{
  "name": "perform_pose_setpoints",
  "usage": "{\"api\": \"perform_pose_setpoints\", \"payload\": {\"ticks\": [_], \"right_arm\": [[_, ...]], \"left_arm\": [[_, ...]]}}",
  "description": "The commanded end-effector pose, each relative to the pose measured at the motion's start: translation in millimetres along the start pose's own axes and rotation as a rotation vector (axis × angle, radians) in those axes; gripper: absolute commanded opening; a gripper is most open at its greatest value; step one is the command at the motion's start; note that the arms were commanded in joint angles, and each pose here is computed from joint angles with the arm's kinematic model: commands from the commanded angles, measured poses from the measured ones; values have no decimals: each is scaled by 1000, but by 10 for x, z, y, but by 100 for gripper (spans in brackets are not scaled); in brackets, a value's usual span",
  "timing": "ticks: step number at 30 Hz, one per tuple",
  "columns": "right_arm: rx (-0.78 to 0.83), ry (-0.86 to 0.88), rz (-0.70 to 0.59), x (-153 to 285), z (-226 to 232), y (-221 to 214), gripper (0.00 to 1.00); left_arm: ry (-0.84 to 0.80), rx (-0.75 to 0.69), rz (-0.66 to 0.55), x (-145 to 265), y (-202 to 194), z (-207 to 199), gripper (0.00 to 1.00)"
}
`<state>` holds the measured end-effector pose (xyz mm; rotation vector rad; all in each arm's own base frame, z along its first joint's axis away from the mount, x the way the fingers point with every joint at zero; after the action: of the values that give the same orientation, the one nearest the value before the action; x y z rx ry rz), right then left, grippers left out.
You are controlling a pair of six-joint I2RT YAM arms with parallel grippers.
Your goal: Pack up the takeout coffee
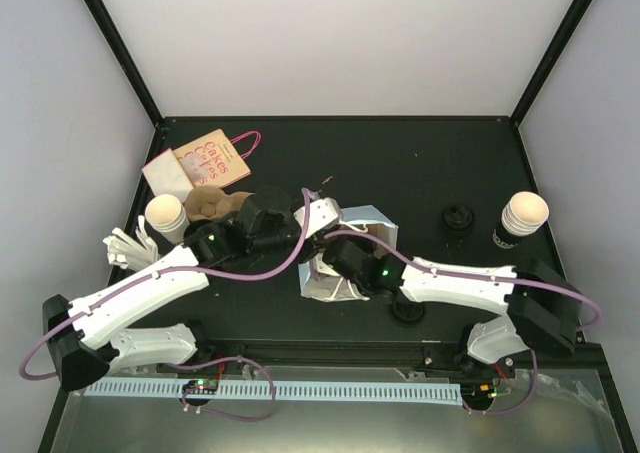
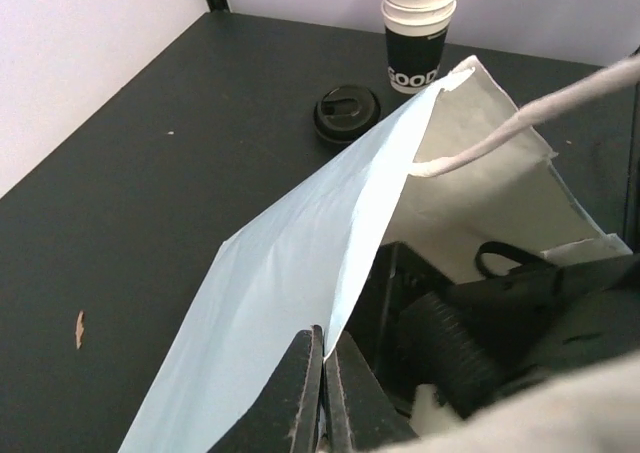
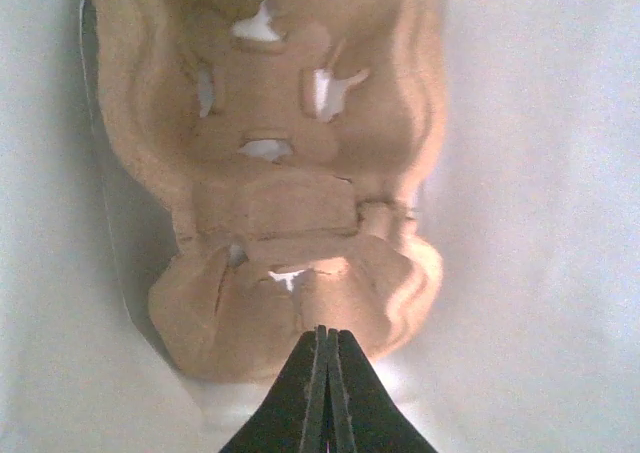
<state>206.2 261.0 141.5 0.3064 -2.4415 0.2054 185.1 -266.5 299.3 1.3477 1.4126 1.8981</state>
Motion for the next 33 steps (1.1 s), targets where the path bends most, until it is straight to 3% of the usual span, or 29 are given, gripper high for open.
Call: {"api": "perform_pose_setpoints", "payload": {"ticks": [1,13,27,33], "right_arm": [[-123,-42,-100,307,-307,60,1],[-285,-173,-266,881,-750,-108,1],[-651,-369,-264,1180,-1472,-574,1],[-859,-382,-261,1220,-1648,-766,8]], "left_arm": [[28,71,104,-32,-124,116,2],[-2,274,151,-84,-64,328,2],[25,441,144,-98,5,627,2],[29,512,140,-150,19,775,2]]}}
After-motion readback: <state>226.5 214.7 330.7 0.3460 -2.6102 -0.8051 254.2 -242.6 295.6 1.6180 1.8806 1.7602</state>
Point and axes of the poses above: each gripper's point midway between its finger pads, its own x axis back along the fingers, its own z axis along the line the jaws close on, y = z × x, the point moved 5 cm from there along x, back along the fingers, and after that the axes turned 6 degrees about x, right-handed, at the moved point
